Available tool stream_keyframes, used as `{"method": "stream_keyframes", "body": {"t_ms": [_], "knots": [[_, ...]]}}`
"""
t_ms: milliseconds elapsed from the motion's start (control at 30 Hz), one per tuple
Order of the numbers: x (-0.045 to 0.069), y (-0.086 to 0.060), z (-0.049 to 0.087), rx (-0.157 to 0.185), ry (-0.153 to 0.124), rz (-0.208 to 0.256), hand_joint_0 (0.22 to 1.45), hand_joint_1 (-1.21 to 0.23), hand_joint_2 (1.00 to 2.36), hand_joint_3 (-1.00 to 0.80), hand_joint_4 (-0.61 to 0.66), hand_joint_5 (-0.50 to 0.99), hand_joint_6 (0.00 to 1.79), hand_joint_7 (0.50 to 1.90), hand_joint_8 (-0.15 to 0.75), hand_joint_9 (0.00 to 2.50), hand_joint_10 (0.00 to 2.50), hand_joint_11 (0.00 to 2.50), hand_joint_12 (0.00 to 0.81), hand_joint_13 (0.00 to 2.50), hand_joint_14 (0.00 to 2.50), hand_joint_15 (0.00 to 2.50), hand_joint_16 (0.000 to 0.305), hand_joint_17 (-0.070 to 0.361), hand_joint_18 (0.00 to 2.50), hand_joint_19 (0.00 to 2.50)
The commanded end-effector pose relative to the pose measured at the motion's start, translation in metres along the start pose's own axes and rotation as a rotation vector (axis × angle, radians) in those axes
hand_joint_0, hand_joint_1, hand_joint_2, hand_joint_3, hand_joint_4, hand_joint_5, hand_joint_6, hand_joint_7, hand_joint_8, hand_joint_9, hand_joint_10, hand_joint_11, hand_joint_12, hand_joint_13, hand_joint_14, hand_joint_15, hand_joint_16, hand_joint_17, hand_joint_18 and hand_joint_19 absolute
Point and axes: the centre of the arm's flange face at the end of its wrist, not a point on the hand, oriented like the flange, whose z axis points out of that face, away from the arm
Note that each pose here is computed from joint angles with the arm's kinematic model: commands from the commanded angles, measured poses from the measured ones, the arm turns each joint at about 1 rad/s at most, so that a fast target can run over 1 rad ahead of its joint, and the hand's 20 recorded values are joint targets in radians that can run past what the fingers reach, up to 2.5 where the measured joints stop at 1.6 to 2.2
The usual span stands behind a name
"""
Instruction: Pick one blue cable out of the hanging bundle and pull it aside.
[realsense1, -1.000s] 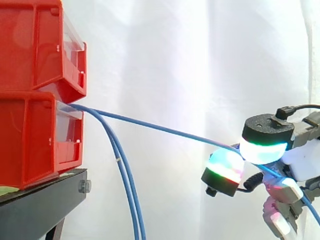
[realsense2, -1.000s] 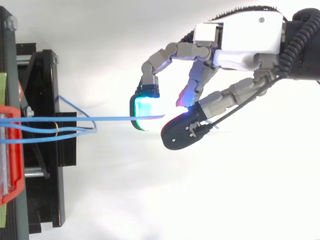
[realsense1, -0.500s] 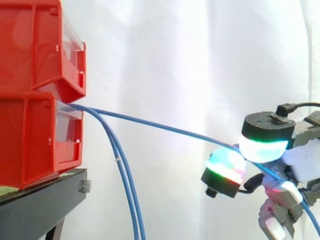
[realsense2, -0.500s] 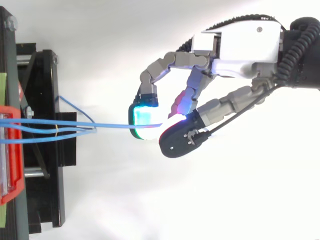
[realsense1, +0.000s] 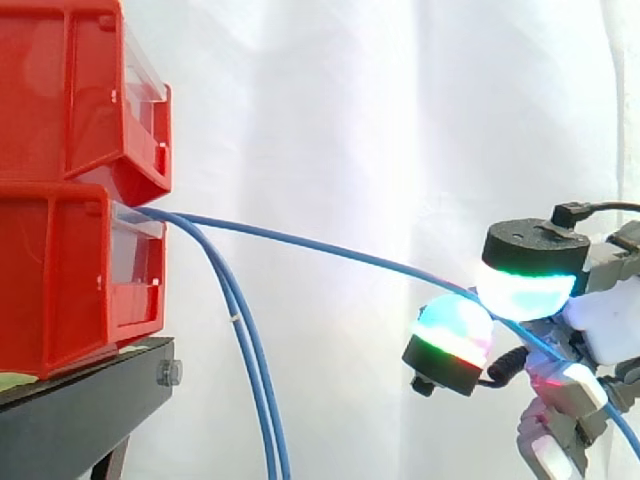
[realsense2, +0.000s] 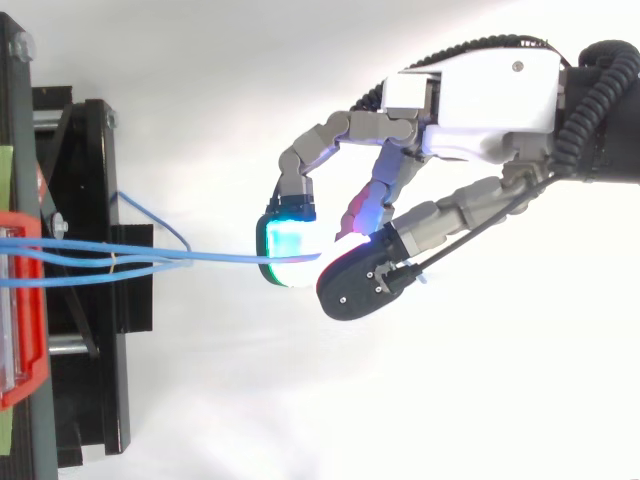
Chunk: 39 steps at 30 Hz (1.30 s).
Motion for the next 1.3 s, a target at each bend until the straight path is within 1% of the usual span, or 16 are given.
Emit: {"method": "stream_keyframes", "body": {"t_ms": [0,233,467,533,667,733,767,867,900,1033,1267], "knots": [[0.0000,0.0001,0.0000,0.000,0.000,0.001,0.55,-0.56,1.01,-0.38,-0.12,-0.03,0.86,1.09,0.207,1.22,0.02,0.59,0.231,0.87,0.02,0.55,0.037,0.084,0.69,0.52],[0.0002,0.0003,0.0002,-0.002,0.002,0.001,0.54,-0.52,1.01,-0.43,-0.11,-0.03,0.86,1.08,0.206,1.22,0.02,0.58,0.234,0.88,0.02,0.54,0.038,0.086,0.69,0.53],[0.0002,0.0003,0.0002,-0.002,0.002,-0.001,0.53,-0.51,1.00,-0.45,-0.11,-0.03,0.86,1.08,0.209,1.23,0.02,0.57,0.236,0.88,0.02,0.54,0.039,0.087,0.70,0.52],[0.0002,0.0003,0.0002,-0.002,0.002,-0.001,0.54,-0.54,1.01,-0.42,-0.11,-0.03,0.86,1.08,0.208,1.23,0.02,0.58,0.233,0.88,0.02,0.53,0.038,0.086,0.69,0.52],[0.0002,0.0003,0.0002,-0.002,0.002,-0.001,0.56,-0.65,1.01,-0.32,-0.09,-0.03,0.86,1.11,0.207,1.23,0.02,0.58,0.225,0.88,0.02,0.53,0.037,0.082,0.70,0.52],[0.0002,0.0003,0.0002,-0.002,0.002,-0.001,0.57,-0.67,1.02,-0.30,-0.10,-0.03,0.86,1.12,0.208,1.23,0.02,0.59,0.222,0.88,0.02,0.53,0.036,0.081,0.71,0.52],[0.0002,0.0003,0.0002,-0.002,0.002,-0.001,0.57,-0.72,1.02,-0.26,-0.10,-0.02,0.86,1.14,0.199,1.23,0.02,0.59,0.217,0.90,0.02,0.55,0.036,0.080,0.73,0.51],[0.0001,0.0014,-0.0002,-0.005,0.001,0.000,0.58,-0.76,1.02,-0.23,-0.09,-0.02,0.86,1.15,0.200,1.24,0.02,0.58,0.221,0.93,0.02,0.56,0.036,0.080,0.75,0.51],[-0.0019,0.0004,0.0003,-0.005,-0.001,0.001,0.59,-0.75,1.02,-0.23,-0.08,-0.02,0.86,1.15,0.198,1.24,0.02,0.59,0.218,0.93,0.02,0.57,0.035,0.078,0.75,0.51],[-0.0020,0.0008,-0.0006,-0.002,-0.001,0.002,0.59,-0.74,1.02,-0.22,-0.07,-0.01,0.86,1.13,0.198,1.25,0.02,0.58,0.224,0.94,0.02,0.56,0.036,0.081,0.76,0.51],[0.0002,0.0001,0.0000,0.000,0.002,-0.006,0.59,-0.73,1.02,-0.21,-0.08,-0.01,0.86,1.12,0.206,1.25,0.02,0.57,0.229,0.94,0.02,0.55,0.037,0.084,0.77,0.50]]}}
